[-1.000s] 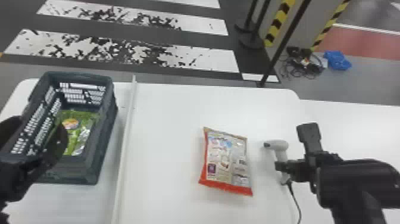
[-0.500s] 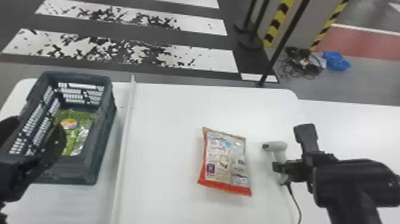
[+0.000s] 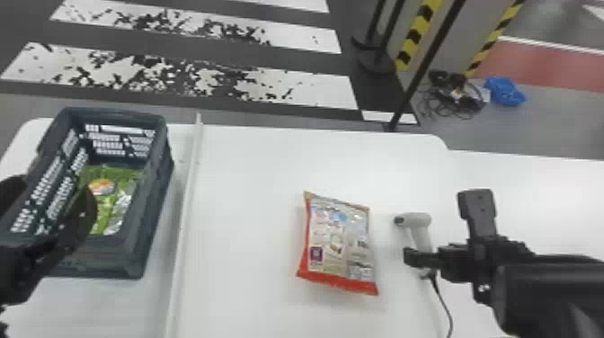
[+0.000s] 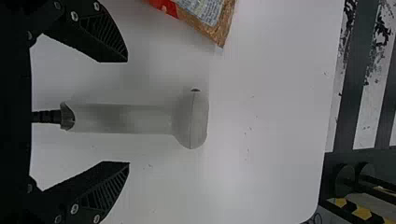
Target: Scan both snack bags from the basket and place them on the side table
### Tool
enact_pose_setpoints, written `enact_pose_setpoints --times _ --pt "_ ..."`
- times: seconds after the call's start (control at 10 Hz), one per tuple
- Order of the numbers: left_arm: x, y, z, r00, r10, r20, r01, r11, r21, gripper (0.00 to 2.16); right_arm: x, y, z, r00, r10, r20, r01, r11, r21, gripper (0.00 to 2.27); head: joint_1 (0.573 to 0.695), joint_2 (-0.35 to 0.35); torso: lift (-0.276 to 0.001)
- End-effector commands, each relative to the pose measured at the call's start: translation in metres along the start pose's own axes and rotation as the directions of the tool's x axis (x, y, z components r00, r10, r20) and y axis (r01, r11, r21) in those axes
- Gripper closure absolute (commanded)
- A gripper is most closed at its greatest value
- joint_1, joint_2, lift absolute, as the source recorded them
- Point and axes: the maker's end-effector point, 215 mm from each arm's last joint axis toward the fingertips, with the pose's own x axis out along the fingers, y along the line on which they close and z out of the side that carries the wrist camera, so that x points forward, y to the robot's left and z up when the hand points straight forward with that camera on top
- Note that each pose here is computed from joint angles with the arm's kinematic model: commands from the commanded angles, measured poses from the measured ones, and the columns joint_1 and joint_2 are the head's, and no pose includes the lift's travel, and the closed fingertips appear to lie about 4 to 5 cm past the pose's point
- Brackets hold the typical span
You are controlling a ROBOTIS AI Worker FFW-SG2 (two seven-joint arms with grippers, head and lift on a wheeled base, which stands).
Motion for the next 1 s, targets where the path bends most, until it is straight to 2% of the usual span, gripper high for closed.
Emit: enact_pose_setpoints --times 0.0,0.2,0.4,0.9 --pt "0.001 0.000 0.000 1.000 0.001 0.000 -0.001 1.000 0.000 0.17 -0.016 0.023 -0.005 0.995 0.096 -0.003 -0.096 0.994 0.053 0.07 0.695 -0.187 -0.074" --pt "0.000 0.000 -0.003 1.000 0.001 -0.004 -0.001 1.000 -0.002 0.17 -0.027 0.060 -0.012 0.963 0.269 -0.009 -0.265 0.952 0.153 0.08 0.695 -0.152 -0.074" --pt "0.000 0.000 -0.004 1.000 0.002 -0.006 -0.002 1.000 -0.002 0.17 -0.031 0.087 -0.013 0.927 0.376 -0.011 -0.367 0.910 0.194 0.08 0.695 -0.092 -0.074" --pt "0.001 0.001 -0.006 1.000 0.003 -0.008 -0.003 1.000 -0.003 0.17 -0.014 0.127 -0.020 0.863 0.503 -0.051 -0.478 0.845 0.239 0.13 0.695 -0.019 -0.074"
